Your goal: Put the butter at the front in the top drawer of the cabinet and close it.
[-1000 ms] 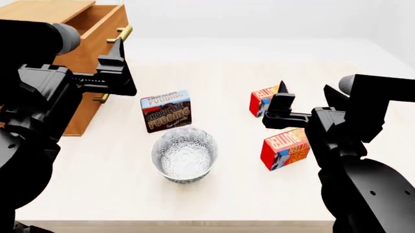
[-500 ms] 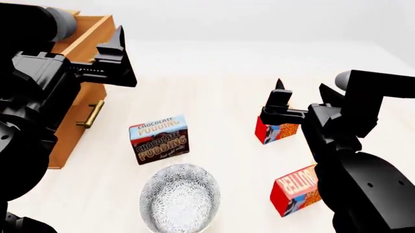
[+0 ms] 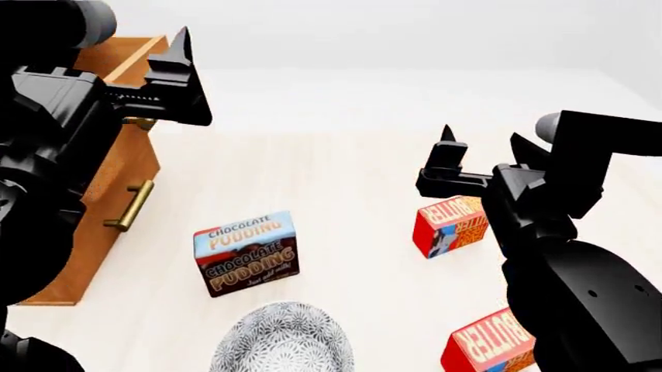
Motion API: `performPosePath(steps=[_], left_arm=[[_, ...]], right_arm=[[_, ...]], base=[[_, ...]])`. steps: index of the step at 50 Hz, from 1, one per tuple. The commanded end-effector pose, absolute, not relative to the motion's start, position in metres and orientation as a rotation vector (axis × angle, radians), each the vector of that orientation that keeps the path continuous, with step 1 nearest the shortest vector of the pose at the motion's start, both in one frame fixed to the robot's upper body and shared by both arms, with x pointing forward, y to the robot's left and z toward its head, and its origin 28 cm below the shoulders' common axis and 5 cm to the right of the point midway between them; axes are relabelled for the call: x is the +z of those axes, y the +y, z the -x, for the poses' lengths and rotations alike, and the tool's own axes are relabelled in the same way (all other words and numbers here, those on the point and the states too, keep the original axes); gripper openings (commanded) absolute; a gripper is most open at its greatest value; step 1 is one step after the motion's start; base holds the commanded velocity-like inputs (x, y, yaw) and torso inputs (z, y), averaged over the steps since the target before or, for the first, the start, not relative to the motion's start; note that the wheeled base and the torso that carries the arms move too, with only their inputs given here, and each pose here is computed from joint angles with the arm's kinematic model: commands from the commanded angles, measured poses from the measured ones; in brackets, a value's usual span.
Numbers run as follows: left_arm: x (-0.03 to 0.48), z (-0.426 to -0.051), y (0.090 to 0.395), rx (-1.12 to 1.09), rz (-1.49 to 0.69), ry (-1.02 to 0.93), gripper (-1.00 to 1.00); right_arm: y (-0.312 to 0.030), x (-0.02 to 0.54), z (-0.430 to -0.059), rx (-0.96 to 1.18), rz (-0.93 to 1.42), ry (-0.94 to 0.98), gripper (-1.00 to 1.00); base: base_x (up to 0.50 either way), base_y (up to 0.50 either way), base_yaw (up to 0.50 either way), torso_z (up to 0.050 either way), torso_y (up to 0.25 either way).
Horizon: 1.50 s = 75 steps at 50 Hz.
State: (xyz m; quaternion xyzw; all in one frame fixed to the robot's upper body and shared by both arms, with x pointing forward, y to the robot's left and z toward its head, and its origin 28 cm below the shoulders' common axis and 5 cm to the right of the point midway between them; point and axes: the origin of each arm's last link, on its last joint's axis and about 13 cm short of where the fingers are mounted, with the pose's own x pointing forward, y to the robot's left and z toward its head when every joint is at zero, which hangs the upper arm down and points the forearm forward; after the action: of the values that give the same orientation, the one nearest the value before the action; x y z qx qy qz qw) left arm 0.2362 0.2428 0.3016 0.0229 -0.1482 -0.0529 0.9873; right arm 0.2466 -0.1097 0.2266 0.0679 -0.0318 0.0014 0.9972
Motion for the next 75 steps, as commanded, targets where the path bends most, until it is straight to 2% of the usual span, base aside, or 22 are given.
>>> performPosePath(steps=[1,5,13,20,25,38,55,75], left_arm=[[0.326,-0.251,0.251,-0.056,-0.062,-0.275,1.0],[0.345,-0.267,0.259,-0.034,-0.037,-0.247,1.0],[0.381,-0.297,0.284,0.039,-0.077,0.0,1.0],[0.389,-0.301,0.301,-0.027,-0.085,0.236,1.0],[0.39,-0.303,0.308,-0.054,-0.104,0.325,1.0],[0.386,-0.317,0.324,-0.037,-0.08,0.457,1.0],[0.382,-0.33,0.335,-0.119,-0.203,0.476,1.0],[0.371,-0.347,0.345,-0.058,-0.176,0.549,1.0]], right_arm=[[-0.113,0.223,-0.246,-0.003,-0.142,-0.052,1.0],[-0.115,0.22,-0.245,-0.007,-0.147,-0.045,1.0],[-0.118,0.213,-0.245,-0.01,-0.161,-0.027,1.0],[-0.12,0.207,-0.247,-0.003,-0.18,-0.01,1.0],[-0.121,0.204,-0.247,0.001,-0.189,-0.006,1.0],[-0.122,0.197,-0.249,0.007,-0.203,0.011,1.0],[-0.125,0.187,-0.25,0.003,-0.226,0.034,1.0],[-0.125,0.182,-0.252,0.001,-0.237,0.051,1.0]], base=[[0.0,0.0,0.0,0.0,0.0],[0.0,0.0,0.0,0.0,0.0],[0.0,0.0,0.0,0.0,0.0],[0.0,0.0,0.0,0.0,0.0],[0.0,0.0,0.0,0.0,0.0],[0.0,0.0,0.0,0.0,0.0],[0.0,0.0,0.0,0.0,0.0],[0.0,0.0,0.0,0.0,0.0]])
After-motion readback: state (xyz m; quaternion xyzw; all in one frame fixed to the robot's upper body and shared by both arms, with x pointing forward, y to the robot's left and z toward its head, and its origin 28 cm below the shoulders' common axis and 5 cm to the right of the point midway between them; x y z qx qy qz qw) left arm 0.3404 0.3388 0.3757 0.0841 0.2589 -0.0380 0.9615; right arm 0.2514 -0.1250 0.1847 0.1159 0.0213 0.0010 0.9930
